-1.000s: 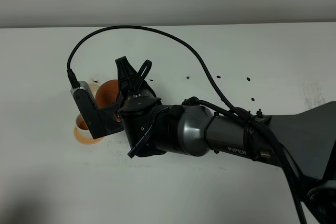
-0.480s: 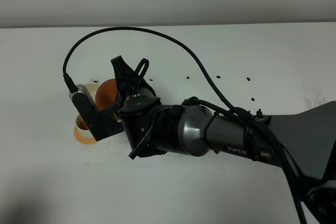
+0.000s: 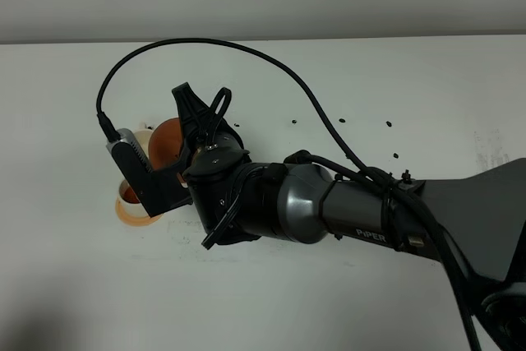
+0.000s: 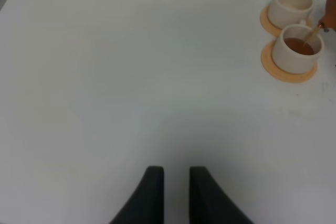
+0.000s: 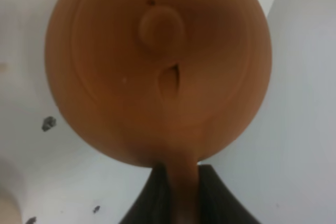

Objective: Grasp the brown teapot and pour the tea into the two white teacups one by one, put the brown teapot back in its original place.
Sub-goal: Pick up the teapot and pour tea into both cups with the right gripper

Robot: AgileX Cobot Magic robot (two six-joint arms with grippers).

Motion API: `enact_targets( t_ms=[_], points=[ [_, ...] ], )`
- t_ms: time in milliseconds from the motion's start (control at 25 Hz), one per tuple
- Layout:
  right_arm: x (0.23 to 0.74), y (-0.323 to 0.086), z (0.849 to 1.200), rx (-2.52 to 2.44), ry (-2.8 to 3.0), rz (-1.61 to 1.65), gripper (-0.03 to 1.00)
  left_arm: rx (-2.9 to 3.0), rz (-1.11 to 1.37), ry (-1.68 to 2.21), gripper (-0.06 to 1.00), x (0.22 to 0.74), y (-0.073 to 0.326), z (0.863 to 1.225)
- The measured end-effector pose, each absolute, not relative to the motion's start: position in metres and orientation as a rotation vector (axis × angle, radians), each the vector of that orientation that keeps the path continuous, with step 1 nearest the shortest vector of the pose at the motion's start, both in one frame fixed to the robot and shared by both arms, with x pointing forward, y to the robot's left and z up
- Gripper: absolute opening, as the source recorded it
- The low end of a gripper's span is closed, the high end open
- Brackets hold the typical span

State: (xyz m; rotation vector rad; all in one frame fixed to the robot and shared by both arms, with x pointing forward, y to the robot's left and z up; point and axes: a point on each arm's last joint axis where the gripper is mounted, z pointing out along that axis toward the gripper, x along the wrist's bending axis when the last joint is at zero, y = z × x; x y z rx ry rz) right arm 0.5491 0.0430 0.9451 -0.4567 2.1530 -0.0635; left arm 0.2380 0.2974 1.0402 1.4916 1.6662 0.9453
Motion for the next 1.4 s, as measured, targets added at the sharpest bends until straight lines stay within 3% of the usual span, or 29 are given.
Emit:
enact_targets(
  t_ms=[1400],
  points=[
    [0.5520,0.0435,0.9492,-0.521,2.082,-0.106,0.09,1.493,0.946,1.666,0.11,0.2380,0.2974,1.0402]
  ],
)
